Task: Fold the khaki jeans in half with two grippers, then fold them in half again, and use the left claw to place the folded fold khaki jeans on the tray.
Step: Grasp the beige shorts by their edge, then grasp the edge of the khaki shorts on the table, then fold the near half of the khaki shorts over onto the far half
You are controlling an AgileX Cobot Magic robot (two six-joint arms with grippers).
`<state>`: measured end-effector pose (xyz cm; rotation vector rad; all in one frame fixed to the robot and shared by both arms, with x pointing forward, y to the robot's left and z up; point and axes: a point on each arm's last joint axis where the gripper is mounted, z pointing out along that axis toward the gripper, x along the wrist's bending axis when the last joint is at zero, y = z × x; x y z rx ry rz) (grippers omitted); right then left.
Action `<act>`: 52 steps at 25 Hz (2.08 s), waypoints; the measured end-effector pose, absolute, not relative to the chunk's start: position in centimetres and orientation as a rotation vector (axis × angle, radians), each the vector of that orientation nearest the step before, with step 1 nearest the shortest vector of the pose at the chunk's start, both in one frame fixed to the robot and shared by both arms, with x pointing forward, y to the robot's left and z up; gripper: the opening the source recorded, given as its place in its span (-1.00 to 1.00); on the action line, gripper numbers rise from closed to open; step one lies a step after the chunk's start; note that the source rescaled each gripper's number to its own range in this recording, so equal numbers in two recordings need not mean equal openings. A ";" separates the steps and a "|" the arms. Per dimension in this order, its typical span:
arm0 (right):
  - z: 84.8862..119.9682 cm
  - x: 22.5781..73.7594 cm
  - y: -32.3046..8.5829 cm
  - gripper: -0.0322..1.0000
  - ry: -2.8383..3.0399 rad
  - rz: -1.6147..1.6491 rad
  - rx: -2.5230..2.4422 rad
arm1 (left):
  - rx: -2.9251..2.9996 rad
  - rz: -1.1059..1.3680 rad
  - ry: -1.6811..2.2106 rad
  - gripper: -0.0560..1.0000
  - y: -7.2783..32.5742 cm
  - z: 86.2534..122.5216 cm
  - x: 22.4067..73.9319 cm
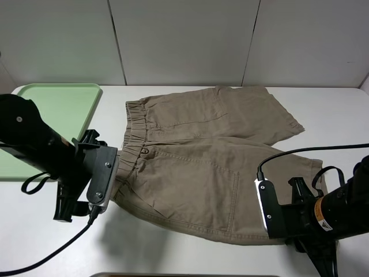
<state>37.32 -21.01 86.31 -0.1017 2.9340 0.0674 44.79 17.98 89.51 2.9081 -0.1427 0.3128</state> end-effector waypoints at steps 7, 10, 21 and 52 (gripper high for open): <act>86.4 37.7 -20.8 -0.28 2.931 0.087 0.016 | 2.938 0.332 -0.054 0.65 17.9 86.8 45.7; 86.4 37.8 -20.6 -0.28 2.925 0.105 0.051 | 2.939 0.338 -0.045 0.65 17.9 86.6 45.7; 86.4 37.8 -20.5 -0.28 2.916 0.126 0.056 | 2.935 0.369 -0.034 -0.06 17.9 86.4 46.0; 91.9 42.5 -17.2 -0.94 2.646 0.447 0.493 | 2.736 0.395 0.487 -0.89 18.0 92.2 45.0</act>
